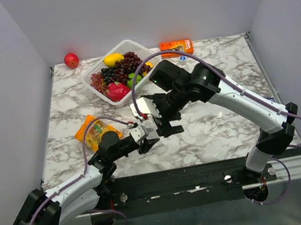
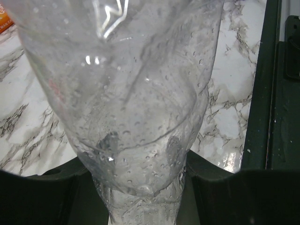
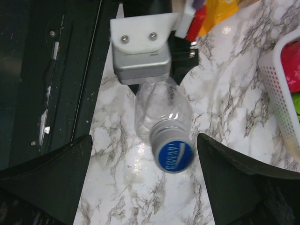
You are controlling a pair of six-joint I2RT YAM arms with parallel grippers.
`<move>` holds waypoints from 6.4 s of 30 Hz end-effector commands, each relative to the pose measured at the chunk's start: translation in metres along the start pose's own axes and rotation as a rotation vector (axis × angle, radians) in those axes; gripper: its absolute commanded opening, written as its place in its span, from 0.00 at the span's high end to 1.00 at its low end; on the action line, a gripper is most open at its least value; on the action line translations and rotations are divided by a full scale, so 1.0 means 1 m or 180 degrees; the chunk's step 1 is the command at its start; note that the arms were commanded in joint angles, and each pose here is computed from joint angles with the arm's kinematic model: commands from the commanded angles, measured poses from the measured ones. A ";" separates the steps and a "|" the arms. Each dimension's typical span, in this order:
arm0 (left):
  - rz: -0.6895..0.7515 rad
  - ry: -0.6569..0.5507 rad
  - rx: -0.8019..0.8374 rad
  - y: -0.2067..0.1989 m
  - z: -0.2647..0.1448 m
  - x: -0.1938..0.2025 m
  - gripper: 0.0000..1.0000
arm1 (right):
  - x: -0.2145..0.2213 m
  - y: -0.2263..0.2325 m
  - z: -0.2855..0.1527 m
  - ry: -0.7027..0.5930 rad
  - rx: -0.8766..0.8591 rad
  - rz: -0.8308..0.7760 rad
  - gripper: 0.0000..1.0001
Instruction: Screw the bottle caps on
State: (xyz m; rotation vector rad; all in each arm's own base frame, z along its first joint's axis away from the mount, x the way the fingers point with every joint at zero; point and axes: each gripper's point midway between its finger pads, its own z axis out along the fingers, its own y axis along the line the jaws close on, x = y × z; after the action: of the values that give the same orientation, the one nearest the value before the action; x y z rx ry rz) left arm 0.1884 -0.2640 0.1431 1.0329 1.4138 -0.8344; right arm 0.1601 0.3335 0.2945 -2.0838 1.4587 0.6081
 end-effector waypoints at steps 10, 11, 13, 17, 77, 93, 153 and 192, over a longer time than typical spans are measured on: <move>-0.0415 -0.0186 -0.0305 0.028 0.000 -0.025 1.00 | 0.045 0.044 -0.017 0.0539 -0.0180 0.0195 0.01; -0.0418 -0.0182 -0.0314 0.029 -0.001 -0.024 1.00 | 0.049 0.046 -0.018 0.0577 -0.0168 0.0213 0.00; -0.0391 -0.0180 -0.0330 0.031 -0.002 -0.023 1.00 | 0.060 0.054 -0.021 0.0665 -0.0168 0.0265 0.00; -0.0303 -0.0168 -0.0249 0.027 -0.001 -0.021 1.00 | 0.071 0.056 -0.018 0.0736 -0.0107 0.0309 0.01; -0.0055 0.0017 0.0070 0.012 -0.003 -0.006 1.00 | -0.005 -0.037 -0.001 0.0203 0.0831 -0.0509 0.40; 0.0161 -0.0053 0.0001 0.016 -0.005 -0.006 1.00 | 0.000 -0.023 0.000 0.0170 0.0701 -0.0321 0.58; 0.0323 0.0039 -0.0918 0.064 -0.011 -0.011 1.00 | 0.020 -0.038 0.026 0.0019 0.0491 0.1565 0.60; 0.0523 0.0426 0.0449 0.005 0.006 0.007 1.00 | 0.008 0.013 -0.050 -0.0349 0.0185 -0.1110 0.18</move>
State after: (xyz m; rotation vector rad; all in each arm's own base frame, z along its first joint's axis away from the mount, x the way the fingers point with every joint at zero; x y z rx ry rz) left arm 0.2026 -0.2614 0.1324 1.2375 1.4252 -0.7320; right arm 0.1771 0.2880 0.3376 -2.0169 1.1726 0.4383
